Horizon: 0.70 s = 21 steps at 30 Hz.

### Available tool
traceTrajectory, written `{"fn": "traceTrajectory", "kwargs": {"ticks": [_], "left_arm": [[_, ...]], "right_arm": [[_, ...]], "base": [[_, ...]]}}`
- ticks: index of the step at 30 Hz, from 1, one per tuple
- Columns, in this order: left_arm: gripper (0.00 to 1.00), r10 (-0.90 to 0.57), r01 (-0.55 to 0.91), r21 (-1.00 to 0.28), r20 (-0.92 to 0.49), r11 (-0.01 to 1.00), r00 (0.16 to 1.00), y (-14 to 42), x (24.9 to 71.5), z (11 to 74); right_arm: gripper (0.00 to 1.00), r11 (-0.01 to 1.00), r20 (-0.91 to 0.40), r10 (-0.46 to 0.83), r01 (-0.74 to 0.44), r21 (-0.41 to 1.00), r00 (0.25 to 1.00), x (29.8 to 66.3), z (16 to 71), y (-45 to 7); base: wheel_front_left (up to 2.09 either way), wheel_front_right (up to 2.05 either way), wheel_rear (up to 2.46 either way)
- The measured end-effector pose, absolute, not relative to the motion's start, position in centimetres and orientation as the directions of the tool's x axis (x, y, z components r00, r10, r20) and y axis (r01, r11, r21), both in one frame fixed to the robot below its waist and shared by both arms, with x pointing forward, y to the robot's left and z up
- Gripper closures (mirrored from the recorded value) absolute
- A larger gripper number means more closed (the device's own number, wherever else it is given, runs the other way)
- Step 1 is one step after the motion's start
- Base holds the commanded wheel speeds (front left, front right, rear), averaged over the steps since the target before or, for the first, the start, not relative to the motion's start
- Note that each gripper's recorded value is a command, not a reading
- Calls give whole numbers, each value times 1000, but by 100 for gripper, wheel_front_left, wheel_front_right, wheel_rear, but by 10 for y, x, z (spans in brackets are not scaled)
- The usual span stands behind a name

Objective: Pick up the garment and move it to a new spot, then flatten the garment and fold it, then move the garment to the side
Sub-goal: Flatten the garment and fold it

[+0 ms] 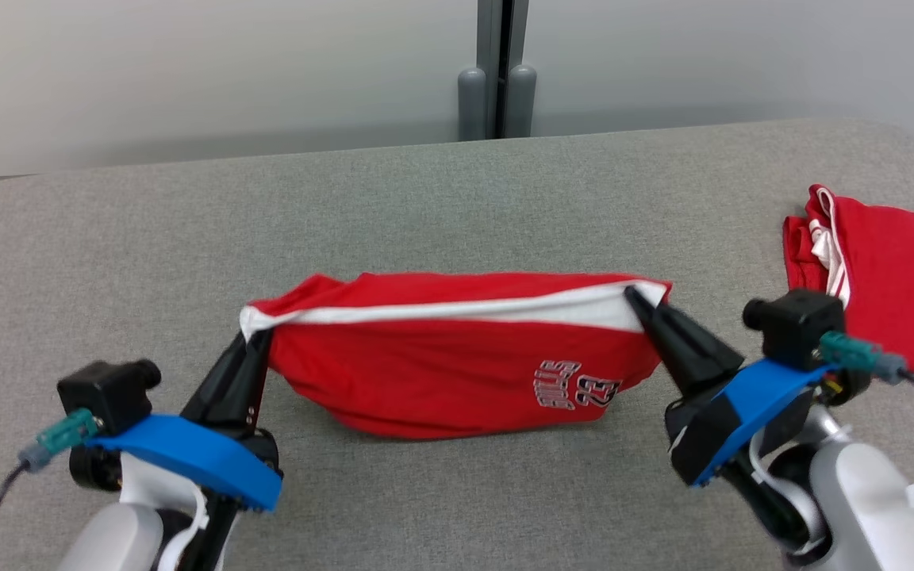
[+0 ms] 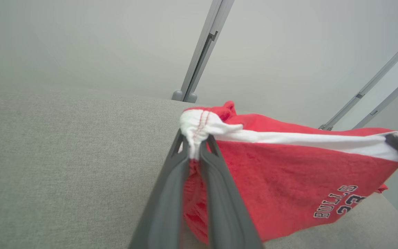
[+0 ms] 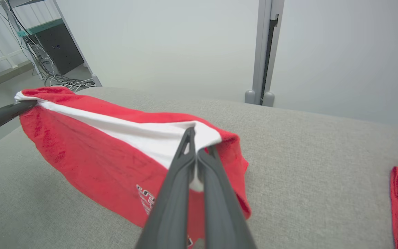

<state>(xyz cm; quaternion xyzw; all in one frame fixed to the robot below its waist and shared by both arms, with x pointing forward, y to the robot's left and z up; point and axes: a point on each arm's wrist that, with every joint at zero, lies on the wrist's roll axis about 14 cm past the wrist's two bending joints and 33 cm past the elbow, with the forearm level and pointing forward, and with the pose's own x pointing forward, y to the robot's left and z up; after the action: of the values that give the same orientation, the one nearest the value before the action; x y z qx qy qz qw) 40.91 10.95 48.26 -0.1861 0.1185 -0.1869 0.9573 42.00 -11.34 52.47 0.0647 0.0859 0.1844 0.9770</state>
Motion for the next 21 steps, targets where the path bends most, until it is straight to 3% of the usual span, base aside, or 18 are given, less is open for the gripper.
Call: {"fn": "traceTrajectory", "kwargs": {"ticks": [12,21], "left_arm": [[100,-518,504,-491,120,710,847,87,448,628],[100,-459,418,-561,75,715,885,98,500,634]], "right_arm": [[100,922,147,383,-366,-129,912,447,668,-135],[100,914,115,393,-374,-157,912,494,674,-138]], "base": [[0,0,0],[0,0,0]]}}
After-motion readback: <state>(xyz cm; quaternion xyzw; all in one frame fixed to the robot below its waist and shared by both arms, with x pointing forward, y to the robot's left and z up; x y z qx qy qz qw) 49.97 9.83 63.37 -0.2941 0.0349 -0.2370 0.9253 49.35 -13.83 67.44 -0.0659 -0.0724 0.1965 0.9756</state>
